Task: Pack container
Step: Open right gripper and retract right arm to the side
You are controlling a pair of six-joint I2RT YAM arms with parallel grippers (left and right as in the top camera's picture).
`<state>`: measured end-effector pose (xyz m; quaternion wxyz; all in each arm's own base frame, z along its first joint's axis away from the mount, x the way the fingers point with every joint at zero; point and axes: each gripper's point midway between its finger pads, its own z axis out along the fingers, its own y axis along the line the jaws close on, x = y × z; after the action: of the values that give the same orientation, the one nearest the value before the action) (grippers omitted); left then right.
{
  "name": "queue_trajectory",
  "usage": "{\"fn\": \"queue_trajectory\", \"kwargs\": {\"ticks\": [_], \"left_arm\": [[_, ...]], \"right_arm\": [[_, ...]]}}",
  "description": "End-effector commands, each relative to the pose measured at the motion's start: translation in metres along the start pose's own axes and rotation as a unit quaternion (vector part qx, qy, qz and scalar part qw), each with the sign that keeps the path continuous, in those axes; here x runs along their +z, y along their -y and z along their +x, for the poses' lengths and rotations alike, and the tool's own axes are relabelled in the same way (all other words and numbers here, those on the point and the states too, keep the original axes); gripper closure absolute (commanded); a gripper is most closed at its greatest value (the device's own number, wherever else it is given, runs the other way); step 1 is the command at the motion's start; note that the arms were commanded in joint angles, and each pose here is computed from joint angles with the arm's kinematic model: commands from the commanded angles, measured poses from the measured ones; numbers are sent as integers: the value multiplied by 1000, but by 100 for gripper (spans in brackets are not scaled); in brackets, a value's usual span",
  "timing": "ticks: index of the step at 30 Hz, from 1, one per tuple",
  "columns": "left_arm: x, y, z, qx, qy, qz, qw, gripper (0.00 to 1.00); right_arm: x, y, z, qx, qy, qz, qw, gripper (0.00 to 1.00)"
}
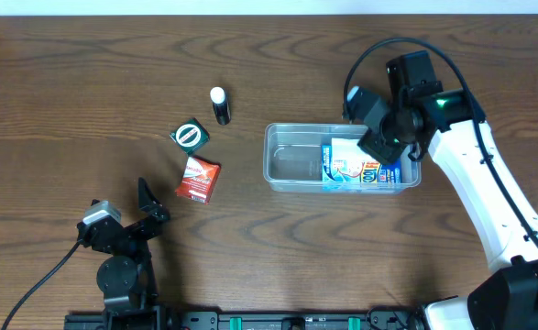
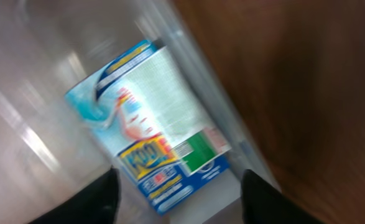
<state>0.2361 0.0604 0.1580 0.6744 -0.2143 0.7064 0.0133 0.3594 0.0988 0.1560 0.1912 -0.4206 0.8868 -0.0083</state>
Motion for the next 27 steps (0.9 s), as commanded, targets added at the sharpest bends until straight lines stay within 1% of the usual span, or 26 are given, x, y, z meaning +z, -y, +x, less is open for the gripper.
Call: {"fn": "queue_trajectory", "kwargs": {"ticks": [1,2,3,5,8,11,17,22,27], "left_arm": [[1,-6,16,16,-22,-10,1000,2],[1,-6,16,16,-22,-10,1000,2],[1,-6,16,16,-22,-10,1000,2],[1,-6,16,16,-22,-10,1000,2],[1,-6,16,16,-22,-10,1000,2],[1,-6,16,16,-22,-10,1000,2],[1,-6,16,15,-22,-10,1000,2],[1,-6,16,16,-22,-10,1000,2],[1,-6,16,16,-22,-10,1000,2]], "right_arm": [[-9,28,2,107,1,68,992,30],[-11,38,4,133,5,86,987,30],[-14,49,7,162,9,103,981,25],[-20,71,17,214,15,131,968,1],[-26,100,41,284,11,167,944,1],[-35,130,76,362,10,192,912,1],[-49,163,133,428,-9,222,876,1],[-56,174,158,455,-17,234,859,1],[-57,175,163,460,-18,237,855,1]]}}
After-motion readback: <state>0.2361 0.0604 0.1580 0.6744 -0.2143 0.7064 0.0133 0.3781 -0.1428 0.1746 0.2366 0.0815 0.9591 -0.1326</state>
